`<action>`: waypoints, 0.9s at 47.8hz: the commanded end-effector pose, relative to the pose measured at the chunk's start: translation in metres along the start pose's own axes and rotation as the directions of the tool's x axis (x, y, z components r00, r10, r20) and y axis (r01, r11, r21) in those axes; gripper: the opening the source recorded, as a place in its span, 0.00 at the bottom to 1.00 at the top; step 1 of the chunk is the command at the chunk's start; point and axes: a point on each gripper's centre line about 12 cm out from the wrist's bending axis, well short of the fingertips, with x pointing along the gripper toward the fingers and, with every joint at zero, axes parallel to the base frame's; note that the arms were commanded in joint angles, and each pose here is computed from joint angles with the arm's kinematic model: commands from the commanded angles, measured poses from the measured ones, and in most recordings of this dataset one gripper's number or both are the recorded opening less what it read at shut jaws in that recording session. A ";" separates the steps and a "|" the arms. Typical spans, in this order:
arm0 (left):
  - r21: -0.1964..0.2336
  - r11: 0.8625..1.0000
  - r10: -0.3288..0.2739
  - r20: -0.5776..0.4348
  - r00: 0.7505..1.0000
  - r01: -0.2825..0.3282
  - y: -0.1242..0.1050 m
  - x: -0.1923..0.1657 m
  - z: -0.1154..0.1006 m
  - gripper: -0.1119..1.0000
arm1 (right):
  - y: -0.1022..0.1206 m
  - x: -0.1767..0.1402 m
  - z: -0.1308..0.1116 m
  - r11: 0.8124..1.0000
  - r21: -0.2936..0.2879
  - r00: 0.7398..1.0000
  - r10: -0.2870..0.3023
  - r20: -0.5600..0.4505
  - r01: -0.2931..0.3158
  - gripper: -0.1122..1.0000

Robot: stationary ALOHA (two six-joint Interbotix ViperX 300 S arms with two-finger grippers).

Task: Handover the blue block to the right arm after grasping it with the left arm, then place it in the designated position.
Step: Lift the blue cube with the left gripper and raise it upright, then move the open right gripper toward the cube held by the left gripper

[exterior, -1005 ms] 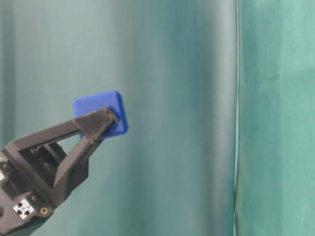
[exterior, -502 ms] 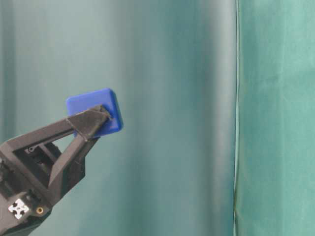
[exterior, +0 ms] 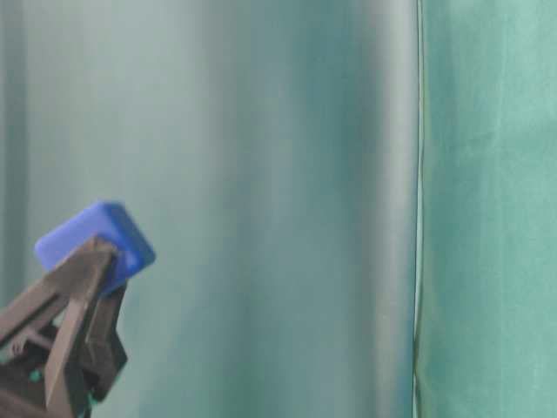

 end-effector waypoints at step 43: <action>-0.026 1.000 0.005 0.119 0.993 -0.002 0.002 -0.011 -0.003 0.52 | 0.003 0.003 0.024 0.987 -0.161 0.999 0.019 0.035 -0.013 0.94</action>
